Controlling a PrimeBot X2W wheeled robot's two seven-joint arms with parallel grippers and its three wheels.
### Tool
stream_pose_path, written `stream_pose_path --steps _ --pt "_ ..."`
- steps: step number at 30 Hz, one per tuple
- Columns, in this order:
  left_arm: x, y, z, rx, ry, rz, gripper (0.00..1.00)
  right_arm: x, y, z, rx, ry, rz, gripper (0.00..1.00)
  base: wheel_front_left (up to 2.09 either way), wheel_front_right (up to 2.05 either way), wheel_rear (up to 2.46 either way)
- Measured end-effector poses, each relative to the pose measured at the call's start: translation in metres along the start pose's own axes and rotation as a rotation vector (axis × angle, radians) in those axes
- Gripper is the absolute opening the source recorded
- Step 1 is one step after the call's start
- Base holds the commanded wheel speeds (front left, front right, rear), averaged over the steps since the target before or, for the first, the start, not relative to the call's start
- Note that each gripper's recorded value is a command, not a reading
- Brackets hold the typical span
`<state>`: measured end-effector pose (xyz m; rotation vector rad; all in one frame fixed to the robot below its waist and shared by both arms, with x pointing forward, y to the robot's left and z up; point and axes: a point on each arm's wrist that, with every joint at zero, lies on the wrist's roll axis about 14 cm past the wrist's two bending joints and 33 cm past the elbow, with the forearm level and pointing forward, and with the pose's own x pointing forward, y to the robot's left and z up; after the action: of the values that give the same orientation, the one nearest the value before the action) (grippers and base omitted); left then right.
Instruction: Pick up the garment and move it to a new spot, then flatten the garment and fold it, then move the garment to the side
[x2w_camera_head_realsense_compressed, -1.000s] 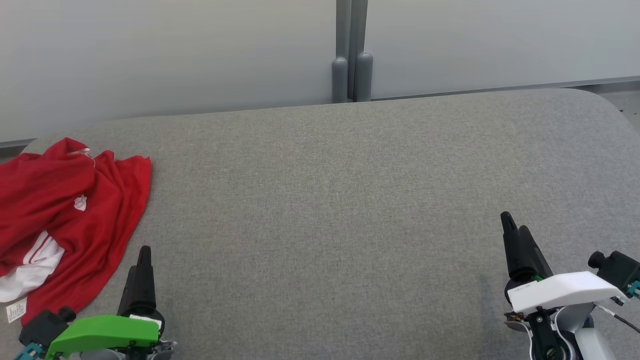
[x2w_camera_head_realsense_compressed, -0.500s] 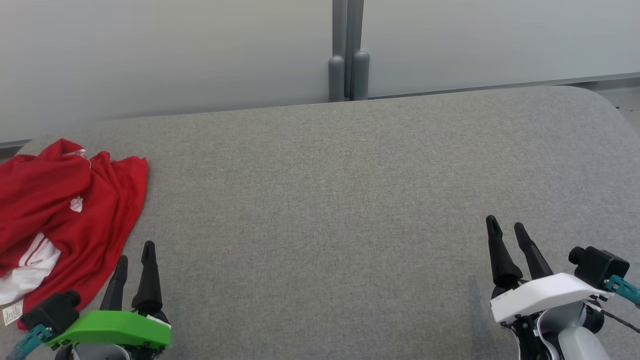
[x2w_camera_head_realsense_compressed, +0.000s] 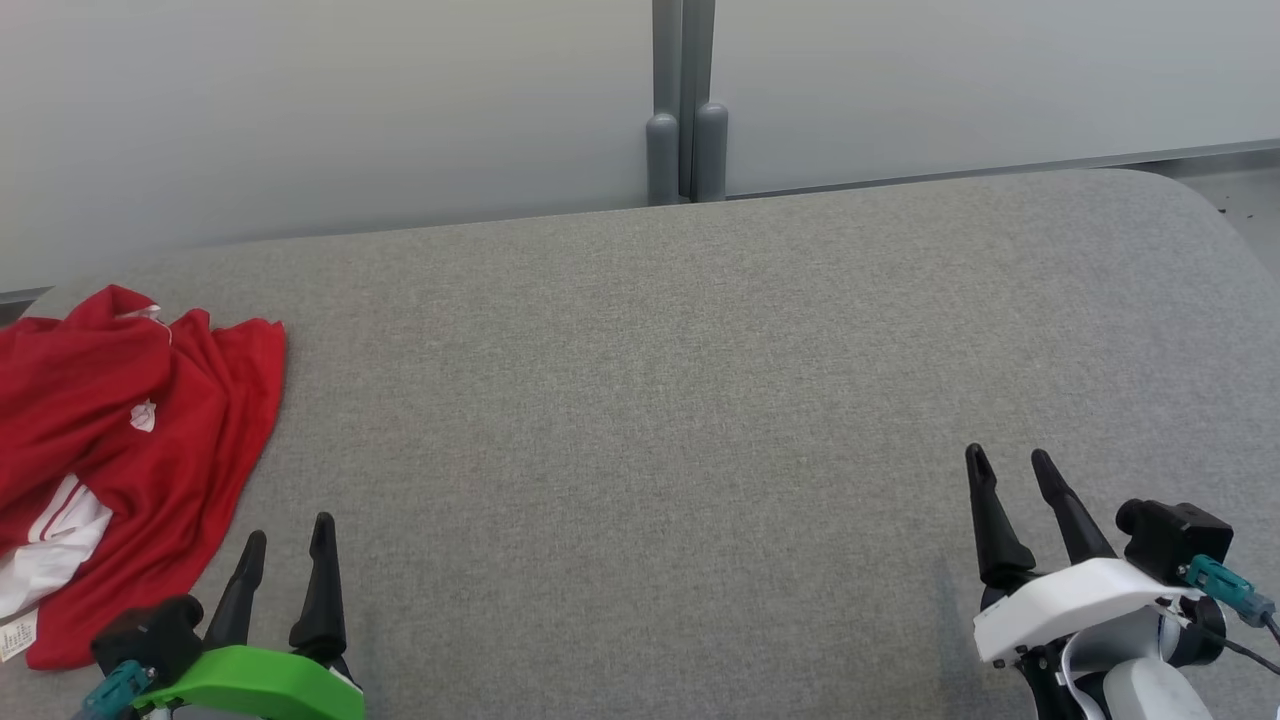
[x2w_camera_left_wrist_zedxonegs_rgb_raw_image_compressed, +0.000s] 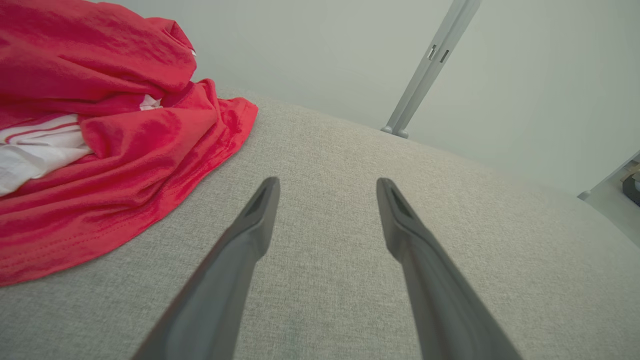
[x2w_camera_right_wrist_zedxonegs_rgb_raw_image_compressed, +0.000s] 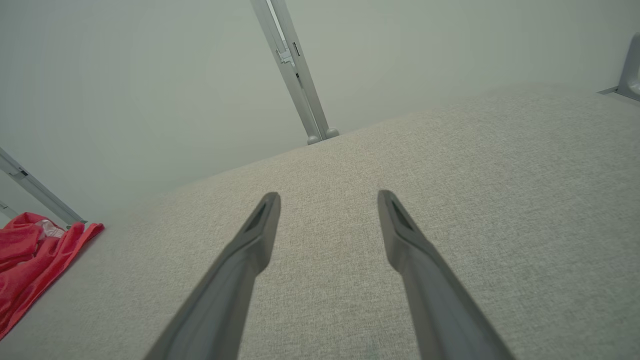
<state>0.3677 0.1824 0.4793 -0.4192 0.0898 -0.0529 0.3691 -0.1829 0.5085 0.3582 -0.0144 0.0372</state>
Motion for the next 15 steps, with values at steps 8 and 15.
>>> stream_pose_path --steps 8,15 --pt "-0.003 -0.004 -0.008 0.101 0.022 -0.031 1.00 -0.003 -0.003 -0.005 -0.068 0.011 -0.003 1.00 0.00 0.00 0.00" --pt "-0.005 -0.003 -0.015 0.175 0.042 -0.042 1.00 -0.005 -0.005 -0.009 -0.137 0.020 0.001 1.00 0.00 0.00 0.00"
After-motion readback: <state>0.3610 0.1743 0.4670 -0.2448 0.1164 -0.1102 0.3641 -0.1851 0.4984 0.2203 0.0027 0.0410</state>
